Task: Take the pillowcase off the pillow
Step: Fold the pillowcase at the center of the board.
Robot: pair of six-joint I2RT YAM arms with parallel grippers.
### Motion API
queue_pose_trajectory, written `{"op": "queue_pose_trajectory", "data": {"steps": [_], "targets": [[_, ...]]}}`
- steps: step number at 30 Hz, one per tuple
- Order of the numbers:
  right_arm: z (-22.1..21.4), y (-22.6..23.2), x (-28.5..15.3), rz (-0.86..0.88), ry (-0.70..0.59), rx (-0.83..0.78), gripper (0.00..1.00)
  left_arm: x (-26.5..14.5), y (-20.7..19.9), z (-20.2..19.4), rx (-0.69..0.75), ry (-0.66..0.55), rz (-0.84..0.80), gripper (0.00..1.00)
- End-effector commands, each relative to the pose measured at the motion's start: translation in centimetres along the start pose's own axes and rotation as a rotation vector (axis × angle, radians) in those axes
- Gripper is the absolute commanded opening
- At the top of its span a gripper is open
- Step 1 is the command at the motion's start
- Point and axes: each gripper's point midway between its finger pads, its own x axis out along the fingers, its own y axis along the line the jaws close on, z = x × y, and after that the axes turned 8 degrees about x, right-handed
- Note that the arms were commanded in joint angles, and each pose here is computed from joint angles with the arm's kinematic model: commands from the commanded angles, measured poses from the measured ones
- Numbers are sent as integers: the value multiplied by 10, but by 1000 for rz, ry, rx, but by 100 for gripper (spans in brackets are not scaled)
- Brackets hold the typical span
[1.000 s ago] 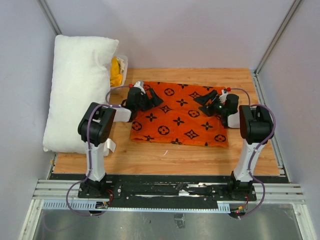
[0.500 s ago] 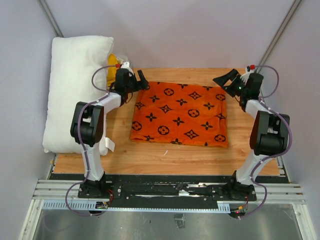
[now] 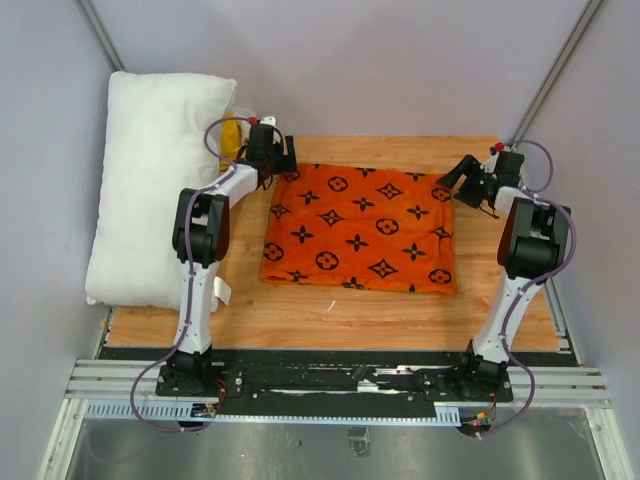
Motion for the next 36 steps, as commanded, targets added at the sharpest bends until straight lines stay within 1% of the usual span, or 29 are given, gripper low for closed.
{"op": "queue_pose_trajectory", "data": {"steps": [1, 5, 10, 14, 17, 20, 21, 23, 29, 31, 36], "targets": [[11, -15, 4, -69, 7, -48, 77, 11, 34, -5, -37, 51, 1, 87], [16, -24, 14, -107, 36, -65, 67, 16, 33, -5, -92, 57, -86, 82], [21, -36, 21, -155, 46, -87, 63, 21, 32, -14, -90, 86, -105, 77], [26, -39, 26, -166, 55, -111, 54, 21, 30, -20, -96, 104, -118, 74], [24, -41, 32, -167, 78, -128, 52, 17, 29, -22, -105, 113, -121, 71], [19, -39, 40, -156, 102, -148, 50, 4, 26, -19, -125, 93, -133, 71], [17, -39, 42, -155, 111, -155, 49, -4, 23, -9, -131, 66, -143, 72], [14, -39, 47, -158, 121, -165, 48, -14, 21, -4, -139, 46, -156, 74], [11, -39, 55, -155, 137, -167, 40, -41, 13, 8, -125, 6, -124, 75], [8, -38, 57, -144, 146, -164, 38, -46, 10, 9, -114, -1, -94, 75], [1, -32, 60, -119, 167, -175, 38, -46, 5, 17, -88, -20, -49, 76]]}}
